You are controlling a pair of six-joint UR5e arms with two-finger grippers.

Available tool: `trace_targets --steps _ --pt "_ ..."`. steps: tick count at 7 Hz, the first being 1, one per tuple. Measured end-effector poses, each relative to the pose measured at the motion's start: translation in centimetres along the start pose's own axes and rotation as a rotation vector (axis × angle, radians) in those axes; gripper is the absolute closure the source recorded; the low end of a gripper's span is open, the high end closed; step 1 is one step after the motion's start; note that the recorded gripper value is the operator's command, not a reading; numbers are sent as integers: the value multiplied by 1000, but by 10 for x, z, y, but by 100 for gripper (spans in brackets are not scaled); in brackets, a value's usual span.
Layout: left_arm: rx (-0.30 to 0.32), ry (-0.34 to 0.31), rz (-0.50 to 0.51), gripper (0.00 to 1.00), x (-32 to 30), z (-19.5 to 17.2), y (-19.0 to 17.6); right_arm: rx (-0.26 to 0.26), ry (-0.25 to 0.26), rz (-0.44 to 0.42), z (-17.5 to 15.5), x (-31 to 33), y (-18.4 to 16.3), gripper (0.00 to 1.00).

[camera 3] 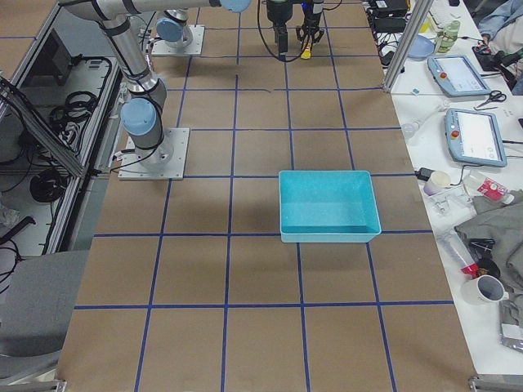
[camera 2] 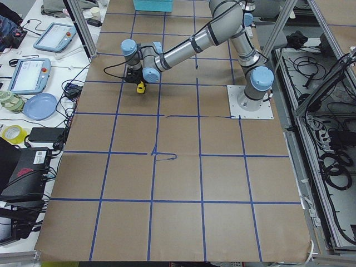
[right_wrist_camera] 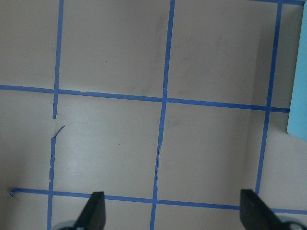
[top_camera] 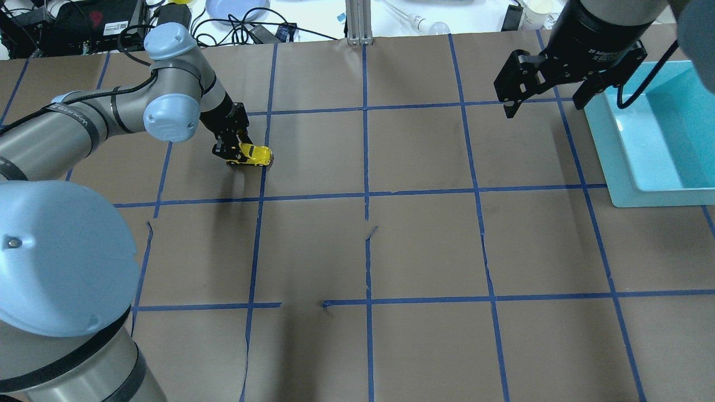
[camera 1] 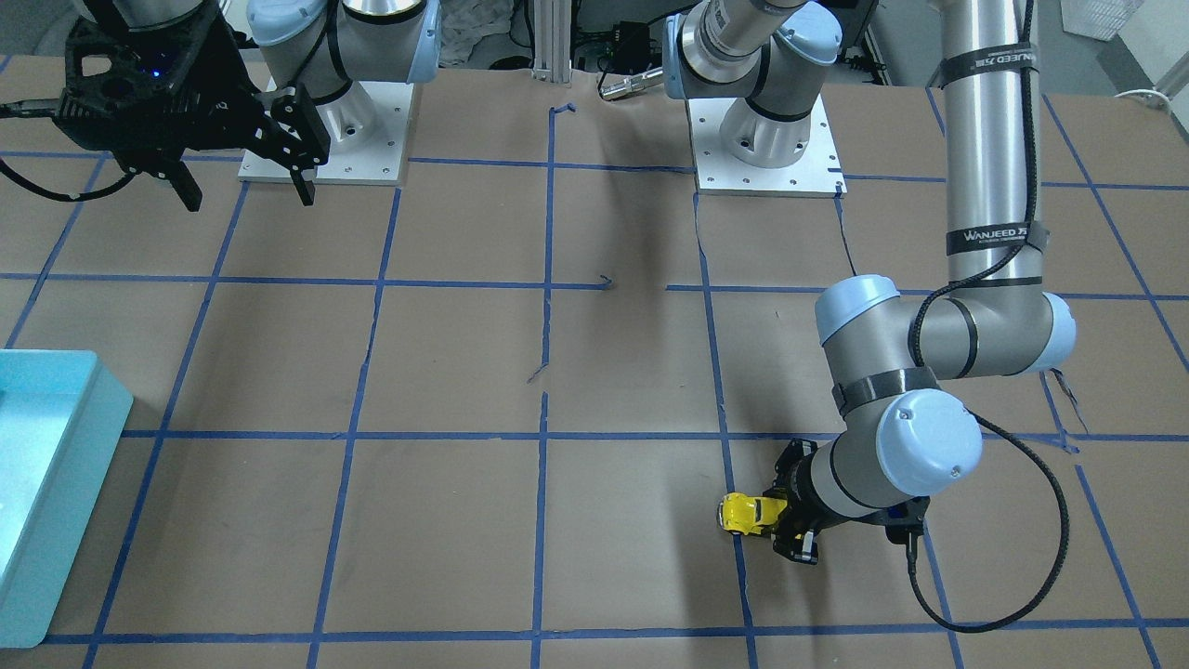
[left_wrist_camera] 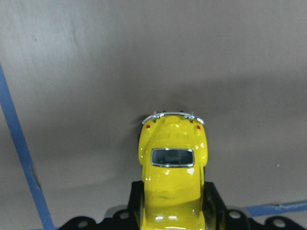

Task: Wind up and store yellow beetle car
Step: 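Drag the held car backward along the table with the left gripper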

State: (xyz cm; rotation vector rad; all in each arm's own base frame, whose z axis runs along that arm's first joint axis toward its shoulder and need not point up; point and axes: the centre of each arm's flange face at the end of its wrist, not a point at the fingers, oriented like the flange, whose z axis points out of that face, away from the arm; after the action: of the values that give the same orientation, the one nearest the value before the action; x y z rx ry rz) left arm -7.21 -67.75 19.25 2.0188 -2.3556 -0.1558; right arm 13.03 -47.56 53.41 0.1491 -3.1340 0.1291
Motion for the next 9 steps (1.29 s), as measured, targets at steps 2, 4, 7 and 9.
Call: trace_targets --steps 2,4,7,9 --pt "15 9 -34 100 -1 -8 -27 2 0 -1 0 0 0 0" --pt "20 7 -72 100 -7 -11 -53 1 0 -2 0 0 0 0" --pt "19 1 -109 100 -10 -7 -79 2 0 -2 0 0 0 0" --pt "21 2 -140 100 -16 -9 -109 2 0 -1 0 0 0 0"
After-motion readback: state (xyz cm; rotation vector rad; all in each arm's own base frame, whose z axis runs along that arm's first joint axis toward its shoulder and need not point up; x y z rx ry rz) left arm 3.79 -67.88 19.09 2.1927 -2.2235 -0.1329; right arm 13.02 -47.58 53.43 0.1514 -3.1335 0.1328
